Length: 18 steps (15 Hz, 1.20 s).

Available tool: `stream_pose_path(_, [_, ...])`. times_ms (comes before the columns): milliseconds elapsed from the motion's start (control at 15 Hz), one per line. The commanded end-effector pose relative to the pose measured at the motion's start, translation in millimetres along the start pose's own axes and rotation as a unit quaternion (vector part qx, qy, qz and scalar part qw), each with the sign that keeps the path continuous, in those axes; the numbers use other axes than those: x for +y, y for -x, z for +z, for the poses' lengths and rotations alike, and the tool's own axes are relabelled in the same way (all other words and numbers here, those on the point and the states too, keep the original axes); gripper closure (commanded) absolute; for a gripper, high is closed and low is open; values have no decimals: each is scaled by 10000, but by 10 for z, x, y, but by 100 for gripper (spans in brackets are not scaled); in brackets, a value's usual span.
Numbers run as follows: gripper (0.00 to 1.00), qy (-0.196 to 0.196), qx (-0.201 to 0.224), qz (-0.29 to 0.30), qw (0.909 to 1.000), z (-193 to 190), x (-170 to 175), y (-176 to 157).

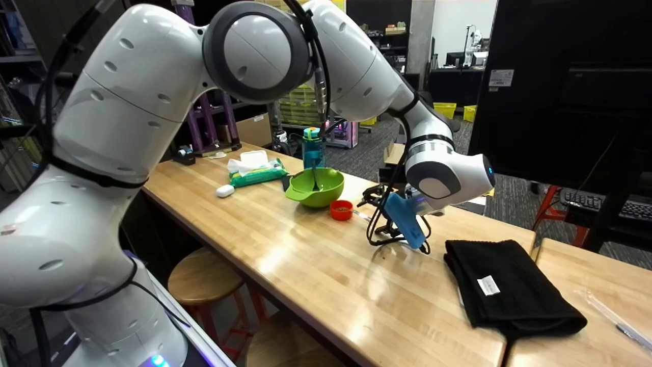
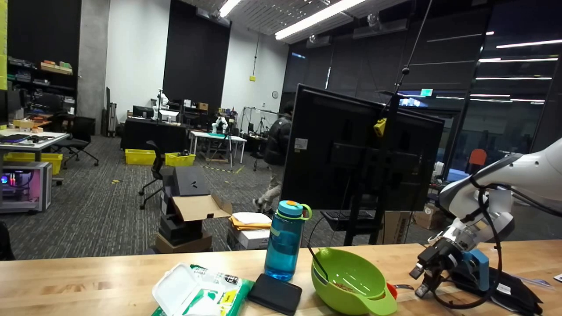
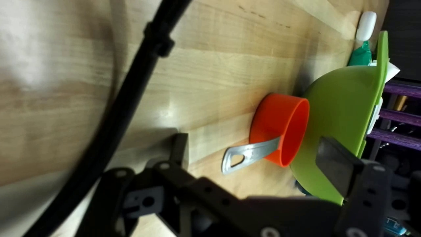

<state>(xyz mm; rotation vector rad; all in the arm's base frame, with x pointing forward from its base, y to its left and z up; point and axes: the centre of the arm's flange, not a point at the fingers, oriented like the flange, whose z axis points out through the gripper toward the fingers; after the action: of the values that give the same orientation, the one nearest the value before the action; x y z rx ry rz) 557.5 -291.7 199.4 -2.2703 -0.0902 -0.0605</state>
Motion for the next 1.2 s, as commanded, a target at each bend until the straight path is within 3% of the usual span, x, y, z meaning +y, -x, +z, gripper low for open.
stream_pose_path(0, [0,-238,-78,-108,9996,215,-24,-116])
stream_pose_path(600, [0,-486,-347,-397,9974,622,-229,-649])
stream_pose_path(867, [0,-477,-426,-398,9972,632,-266,-756])
stream_pose_path(1067, [0,-400,-417,-315,9978,562,-290,-786])
stream_pose_path(1133, [0,-372,-408,-272,9981,482,-135,-345])
